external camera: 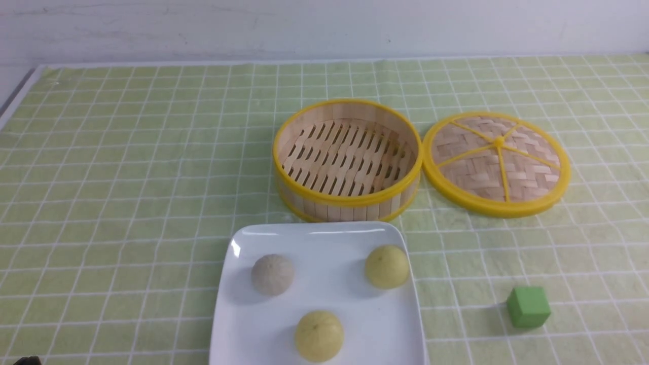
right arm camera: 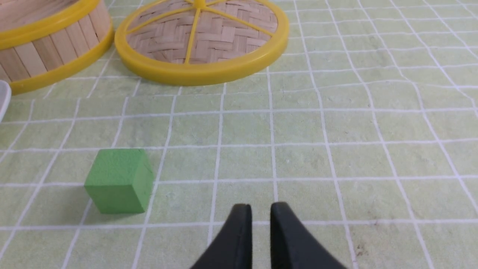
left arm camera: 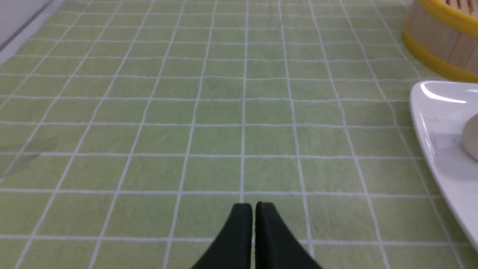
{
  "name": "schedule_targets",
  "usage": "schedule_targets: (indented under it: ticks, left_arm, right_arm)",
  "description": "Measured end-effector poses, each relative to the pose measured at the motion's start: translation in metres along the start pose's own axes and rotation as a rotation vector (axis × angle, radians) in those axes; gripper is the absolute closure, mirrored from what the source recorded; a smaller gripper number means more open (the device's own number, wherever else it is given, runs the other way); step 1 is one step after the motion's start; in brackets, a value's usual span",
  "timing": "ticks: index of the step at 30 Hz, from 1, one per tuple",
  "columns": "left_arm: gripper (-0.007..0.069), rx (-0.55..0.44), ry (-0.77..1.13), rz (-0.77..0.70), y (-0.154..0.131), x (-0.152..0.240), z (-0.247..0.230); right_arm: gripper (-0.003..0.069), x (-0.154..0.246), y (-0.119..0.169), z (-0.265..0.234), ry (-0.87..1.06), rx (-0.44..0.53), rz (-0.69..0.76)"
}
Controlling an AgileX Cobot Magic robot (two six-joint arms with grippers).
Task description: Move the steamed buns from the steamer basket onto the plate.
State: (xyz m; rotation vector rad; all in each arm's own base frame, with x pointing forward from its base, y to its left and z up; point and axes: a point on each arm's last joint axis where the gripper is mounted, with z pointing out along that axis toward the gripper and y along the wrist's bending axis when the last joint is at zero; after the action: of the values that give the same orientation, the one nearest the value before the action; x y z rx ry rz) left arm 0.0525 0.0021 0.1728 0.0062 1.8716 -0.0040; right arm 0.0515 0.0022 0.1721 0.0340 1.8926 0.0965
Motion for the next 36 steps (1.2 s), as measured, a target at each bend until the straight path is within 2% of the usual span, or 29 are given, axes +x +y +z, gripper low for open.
schedule_targets:
  ticks: [9,36]
  left_arm:
    - [0.0573,0.029,0.002,0.010,-0.0016,0.0002,0.0000]
    - [0.0543,0.015,-0.001,0.046,-0.0004,0.0002,0.0002]
  right_arm:
    - [0.0547,0.0000,0.0000,0.0000,0.000,0.000,0.000]
    - [0.0529,0.0000,0.0000,0.0000,0.000,0.000,0.000]
